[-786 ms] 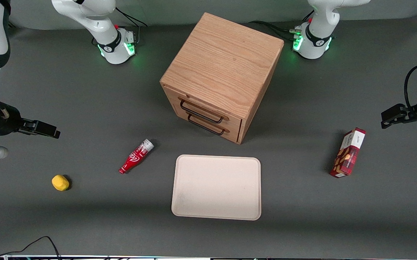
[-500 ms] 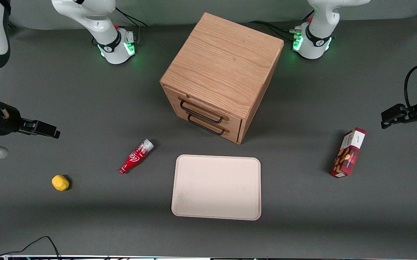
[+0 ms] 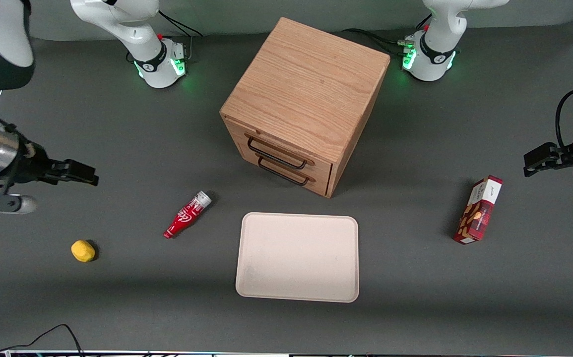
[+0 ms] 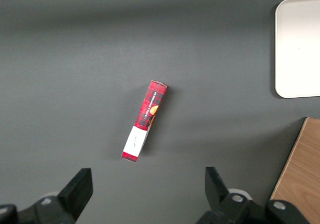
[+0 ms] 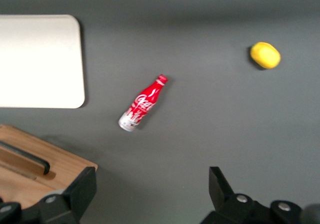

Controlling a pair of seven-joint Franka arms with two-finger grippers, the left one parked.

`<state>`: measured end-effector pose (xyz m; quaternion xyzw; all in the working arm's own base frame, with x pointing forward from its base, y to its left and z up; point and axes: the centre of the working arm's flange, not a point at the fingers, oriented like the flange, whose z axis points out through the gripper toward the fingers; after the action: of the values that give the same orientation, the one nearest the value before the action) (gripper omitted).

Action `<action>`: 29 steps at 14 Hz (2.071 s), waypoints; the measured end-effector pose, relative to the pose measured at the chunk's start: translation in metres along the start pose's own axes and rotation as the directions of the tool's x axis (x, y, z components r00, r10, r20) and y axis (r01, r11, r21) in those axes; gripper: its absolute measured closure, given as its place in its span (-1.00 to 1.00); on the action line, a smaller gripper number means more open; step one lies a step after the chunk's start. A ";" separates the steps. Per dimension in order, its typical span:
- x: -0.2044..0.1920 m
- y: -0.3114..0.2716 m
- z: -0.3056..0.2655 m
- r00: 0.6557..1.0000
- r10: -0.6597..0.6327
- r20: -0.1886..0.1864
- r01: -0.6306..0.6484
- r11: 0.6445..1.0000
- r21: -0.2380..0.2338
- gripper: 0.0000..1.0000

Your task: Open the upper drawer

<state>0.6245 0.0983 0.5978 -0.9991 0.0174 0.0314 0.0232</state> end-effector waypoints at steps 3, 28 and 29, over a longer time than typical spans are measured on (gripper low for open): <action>-0.014 -0.057 0.003 0.972 -0.236 0.005 0.236 0.972 -0.005 -1.00; -0.066 -0.312 0.168 0.547 -0.836 -0.040 0.834 0.540 0.112 -1.00; -0.068 -0.314 0.174 0.544 -0.838 -0.036 0.836 0.537 0.115 -1.00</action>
<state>0.5571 0.4223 0.4428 -0.8824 -0.4601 0.0271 0.0945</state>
